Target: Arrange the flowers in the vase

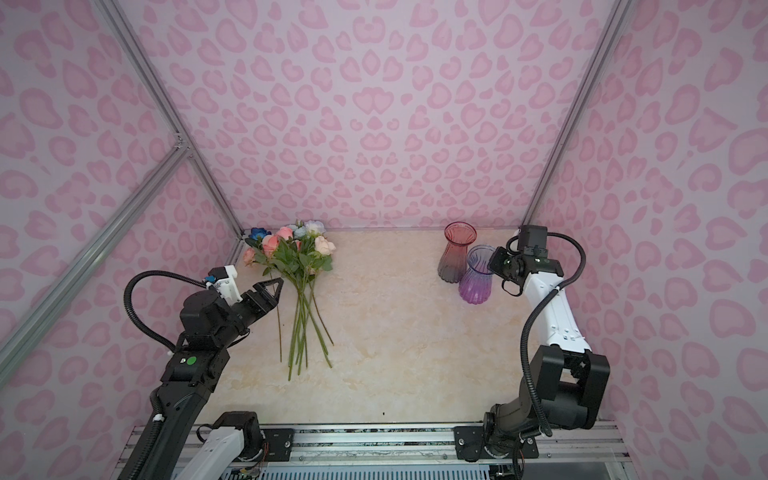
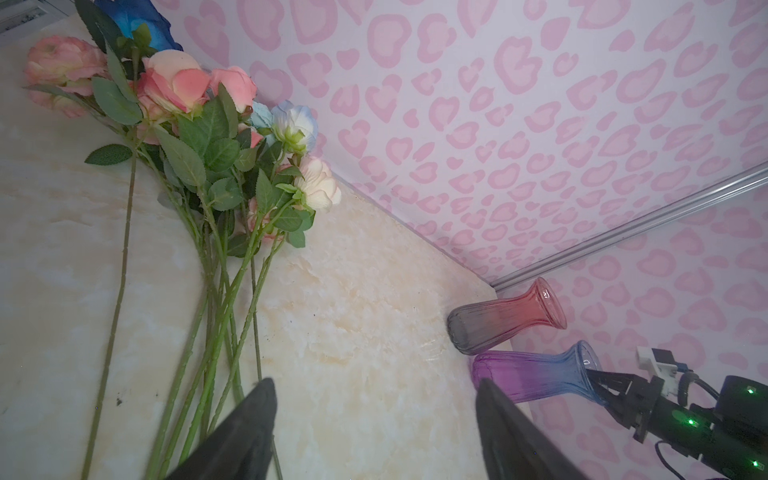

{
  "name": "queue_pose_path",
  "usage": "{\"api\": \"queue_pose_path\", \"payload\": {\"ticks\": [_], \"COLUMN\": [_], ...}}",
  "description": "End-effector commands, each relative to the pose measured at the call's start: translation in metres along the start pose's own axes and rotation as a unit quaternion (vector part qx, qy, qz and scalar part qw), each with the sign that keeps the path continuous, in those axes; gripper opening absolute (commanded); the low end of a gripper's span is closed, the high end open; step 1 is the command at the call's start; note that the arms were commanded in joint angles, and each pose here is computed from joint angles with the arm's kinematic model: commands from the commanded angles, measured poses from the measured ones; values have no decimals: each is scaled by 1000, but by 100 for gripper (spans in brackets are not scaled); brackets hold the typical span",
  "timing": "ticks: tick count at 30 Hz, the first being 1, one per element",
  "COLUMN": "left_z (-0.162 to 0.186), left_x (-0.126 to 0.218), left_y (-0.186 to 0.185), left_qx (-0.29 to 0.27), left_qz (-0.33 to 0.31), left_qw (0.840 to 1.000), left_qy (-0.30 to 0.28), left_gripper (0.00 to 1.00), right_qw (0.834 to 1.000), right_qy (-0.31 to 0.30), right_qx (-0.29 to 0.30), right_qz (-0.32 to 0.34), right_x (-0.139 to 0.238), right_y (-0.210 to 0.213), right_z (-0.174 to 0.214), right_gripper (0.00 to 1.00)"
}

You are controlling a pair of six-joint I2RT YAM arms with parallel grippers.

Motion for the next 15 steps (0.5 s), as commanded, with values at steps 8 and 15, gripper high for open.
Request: {"api": "queue_pose_path", "payload": {"ticks": [8, 15], "left_z": [-3, -4], "left_x": [2, 3], "left_y": [-6, -7], "left_qx": [6, 7], "left_qz": [16, 19], "left_qw": [1000, 1000], "left_qy": [-2, -4], "left_gripper": [77, 77], "right_qw": [999, 997], "right_qy": [-12, -14], "right_qx": [-22, -39], "right_qz": [-30, -68], "right_x": [10, 18], "right_y": [2, 7], "right_z": [3, 7], "right_gripper": [0, 0]}}
Point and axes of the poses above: each gripper's point midway between its finger pads, its own x axis back along the fingers, its own y axis along the line the jaws close on, z = x × y, the point moved 8 cm from there along x, back along the fingers, and after that the axes turned 4 degrees about -x, right-handed, at the moved point
